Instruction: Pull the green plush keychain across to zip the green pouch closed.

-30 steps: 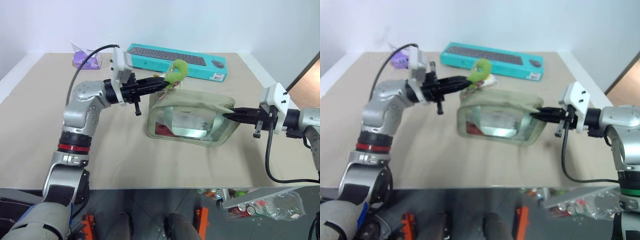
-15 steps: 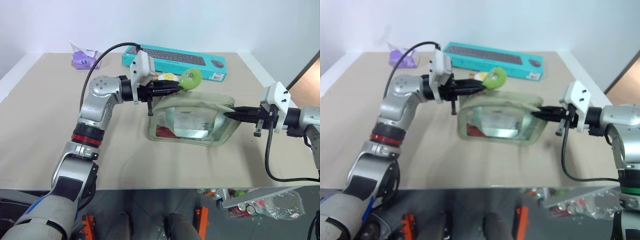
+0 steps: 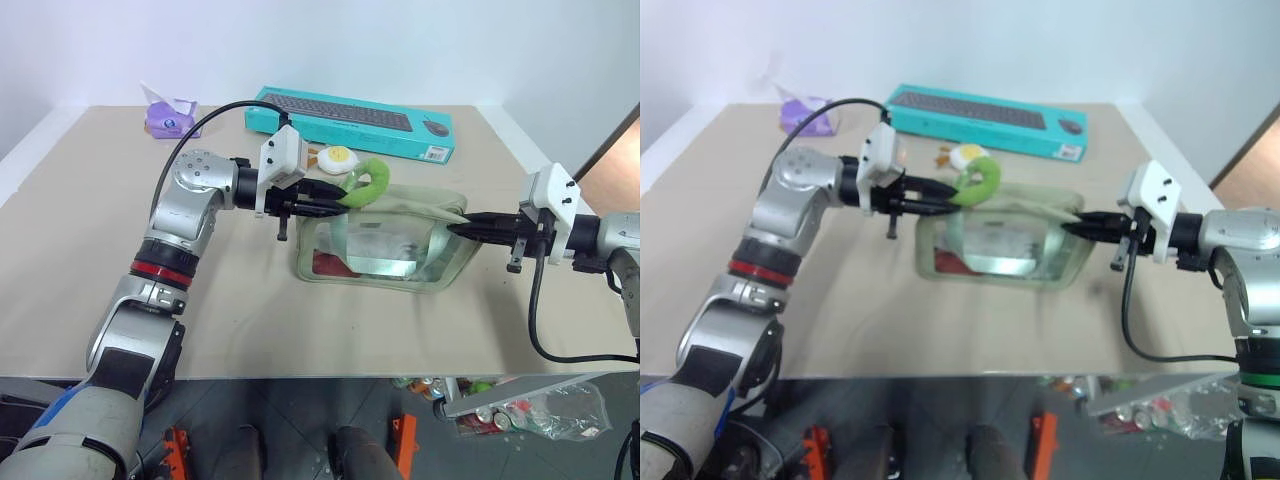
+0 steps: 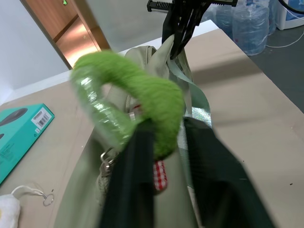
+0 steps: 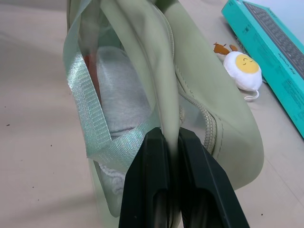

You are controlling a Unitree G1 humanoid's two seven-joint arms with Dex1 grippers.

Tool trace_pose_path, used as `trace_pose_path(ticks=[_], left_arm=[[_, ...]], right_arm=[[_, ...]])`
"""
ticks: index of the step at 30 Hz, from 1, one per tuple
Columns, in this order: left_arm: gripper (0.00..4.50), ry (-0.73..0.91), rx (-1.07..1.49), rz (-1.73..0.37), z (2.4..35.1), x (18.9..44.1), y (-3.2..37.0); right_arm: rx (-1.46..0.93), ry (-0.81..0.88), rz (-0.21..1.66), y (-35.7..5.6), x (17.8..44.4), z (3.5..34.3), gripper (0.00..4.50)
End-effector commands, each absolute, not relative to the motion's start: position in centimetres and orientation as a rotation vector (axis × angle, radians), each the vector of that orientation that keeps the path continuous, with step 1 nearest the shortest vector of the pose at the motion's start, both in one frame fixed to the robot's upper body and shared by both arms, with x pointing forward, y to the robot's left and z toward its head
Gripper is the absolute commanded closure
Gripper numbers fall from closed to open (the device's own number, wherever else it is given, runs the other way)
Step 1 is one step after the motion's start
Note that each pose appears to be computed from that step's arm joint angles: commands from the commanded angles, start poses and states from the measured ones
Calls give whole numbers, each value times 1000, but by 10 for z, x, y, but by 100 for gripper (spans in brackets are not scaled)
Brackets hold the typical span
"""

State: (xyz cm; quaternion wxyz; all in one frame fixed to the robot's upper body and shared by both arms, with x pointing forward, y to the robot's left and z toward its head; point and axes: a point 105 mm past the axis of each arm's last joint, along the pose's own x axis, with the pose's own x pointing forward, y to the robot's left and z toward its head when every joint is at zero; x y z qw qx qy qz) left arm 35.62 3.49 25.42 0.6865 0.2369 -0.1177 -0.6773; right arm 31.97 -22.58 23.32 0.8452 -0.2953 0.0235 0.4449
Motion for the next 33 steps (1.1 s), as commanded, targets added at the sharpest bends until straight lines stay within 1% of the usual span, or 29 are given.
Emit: trace_pose_path(ticks=[1, 3, 4, 5, 6, 13, 20, 24, 29, 33], left_arm=[[196, -303, 564, -1521, 270, 354, 36], [135, -299, 582, -1529, 271, 353, 40], [91, -292, 581, -1531, 272, 352, 43], [76, -286, 589, -1529, 272, 352, 47], [34, -276, 592, -1527, 272, 351, 50], [34, -184, 591, -1496, 263, 347, 76], [34, -130, 523, -1447, 252, 341, 87], [34, -145, 457, -1400, 253, 342, 89], [34, -221, 311, -1307, 267, 347, 91], [34, -217, 299, -1264, 264, 349, 95]], right_arm=[[-651, 18, 929, -226, 319, 243, 450], [-652, 18, 928, -226, 320, 243, 450], [-652, 18, 928, -226, 319, 243, 450], [-652, 18, 928, -226, 319, 243, 450], [-653, 19, 928, -226, 319, 243, 450], [-653, 22, 930, -226, 320, 242, 450], [-655, 17, 945, -223, 324, 242, 450], [-654, 15, 948, -222, 325, 243, 450], [-657, 16, 952, -223, 326, 242, 450], [-658, 15, 953, -223, 325, 243, 450]])
